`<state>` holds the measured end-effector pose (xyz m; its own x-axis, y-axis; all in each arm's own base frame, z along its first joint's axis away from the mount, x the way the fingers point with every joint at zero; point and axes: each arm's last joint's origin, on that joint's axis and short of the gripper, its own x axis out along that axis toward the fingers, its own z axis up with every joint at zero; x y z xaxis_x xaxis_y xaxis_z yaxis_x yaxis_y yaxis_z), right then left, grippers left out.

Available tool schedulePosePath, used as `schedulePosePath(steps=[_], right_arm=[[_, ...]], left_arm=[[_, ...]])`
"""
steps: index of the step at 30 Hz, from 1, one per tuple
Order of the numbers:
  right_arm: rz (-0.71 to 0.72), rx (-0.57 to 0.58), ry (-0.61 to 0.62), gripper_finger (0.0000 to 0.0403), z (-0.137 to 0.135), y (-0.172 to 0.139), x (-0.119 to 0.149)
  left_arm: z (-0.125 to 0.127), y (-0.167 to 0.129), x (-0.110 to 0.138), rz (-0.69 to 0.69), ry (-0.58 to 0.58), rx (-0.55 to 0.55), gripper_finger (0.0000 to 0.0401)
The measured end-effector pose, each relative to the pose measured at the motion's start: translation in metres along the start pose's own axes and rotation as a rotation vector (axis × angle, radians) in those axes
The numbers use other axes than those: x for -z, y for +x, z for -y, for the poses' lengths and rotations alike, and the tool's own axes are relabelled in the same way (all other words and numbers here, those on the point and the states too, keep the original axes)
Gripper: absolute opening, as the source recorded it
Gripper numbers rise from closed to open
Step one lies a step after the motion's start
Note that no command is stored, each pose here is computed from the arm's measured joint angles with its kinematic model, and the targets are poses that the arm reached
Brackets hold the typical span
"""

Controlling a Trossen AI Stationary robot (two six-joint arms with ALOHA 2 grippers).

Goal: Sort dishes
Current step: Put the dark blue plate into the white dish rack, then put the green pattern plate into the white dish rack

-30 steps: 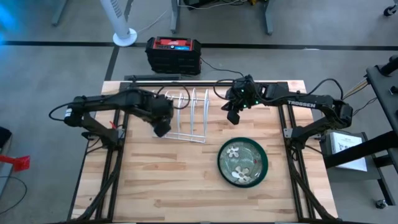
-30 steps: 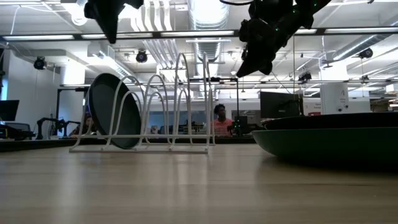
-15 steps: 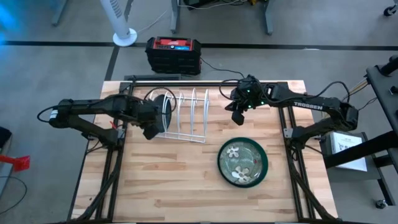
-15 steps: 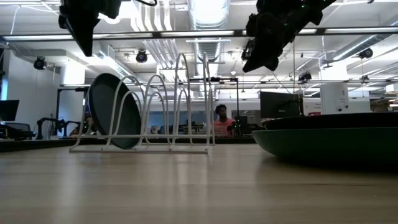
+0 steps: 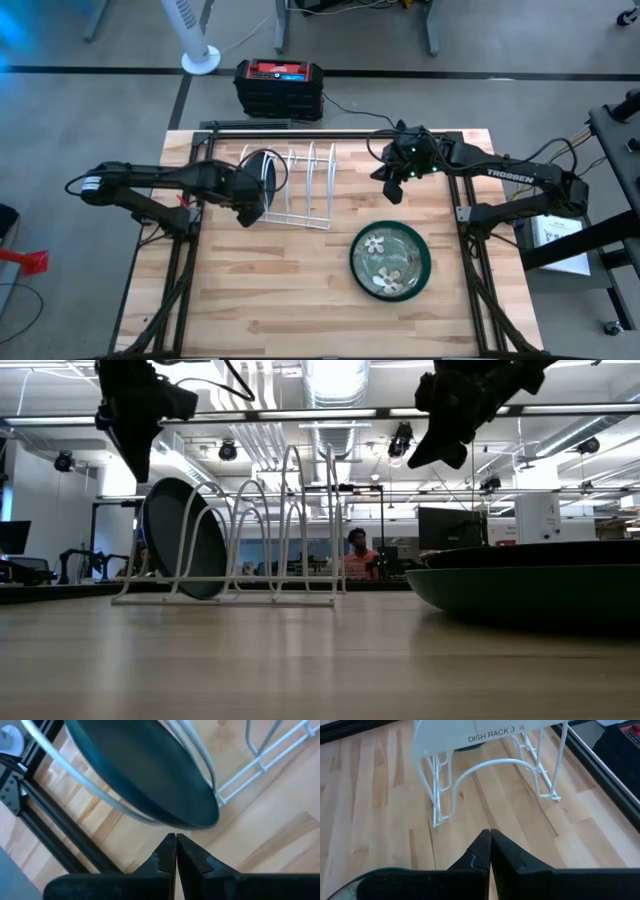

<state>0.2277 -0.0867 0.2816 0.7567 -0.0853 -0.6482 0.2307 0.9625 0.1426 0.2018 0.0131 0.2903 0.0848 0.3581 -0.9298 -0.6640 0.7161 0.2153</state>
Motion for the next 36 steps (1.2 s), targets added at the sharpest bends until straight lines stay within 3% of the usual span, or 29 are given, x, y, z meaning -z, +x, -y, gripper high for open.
schedulePosePath(steps=[15, 24, 29, 33, 36], right_arm=[[0.02, 0.001, 0.006, 0.0, 0.0, 0.0, -0.002], [-0.107, 0.002, 0.06, 0.0, -0.003, -0.015, 0.013], [-0.257, -0.009, 0.1, 0.0, -0.01, -0.019, 0.039], [-0.309, -0.018, 0.158, 0.0, -0.016, -0.016, 0.064], [-0.35, -0.022, 0.211, 0.0, -0.02, -0.013, 0.081]], left_arm=[[-0.001, 0.0, -0.003, 0.054, -0.018, -0.05, 0.0], [-0.017, -0.046, -0.011, 0.072, -0.076, -0.035, 0.0], [-0.009, -0.076, -0.027, 0.259, -0.092, 0.122, 0.0], [0.018, -0.091, -0.041, 0.468, 0.016, 0.28, 0.0], [0.042, -0.09, -0.046, 0.539, 0.099, 0.328, 0.0]])
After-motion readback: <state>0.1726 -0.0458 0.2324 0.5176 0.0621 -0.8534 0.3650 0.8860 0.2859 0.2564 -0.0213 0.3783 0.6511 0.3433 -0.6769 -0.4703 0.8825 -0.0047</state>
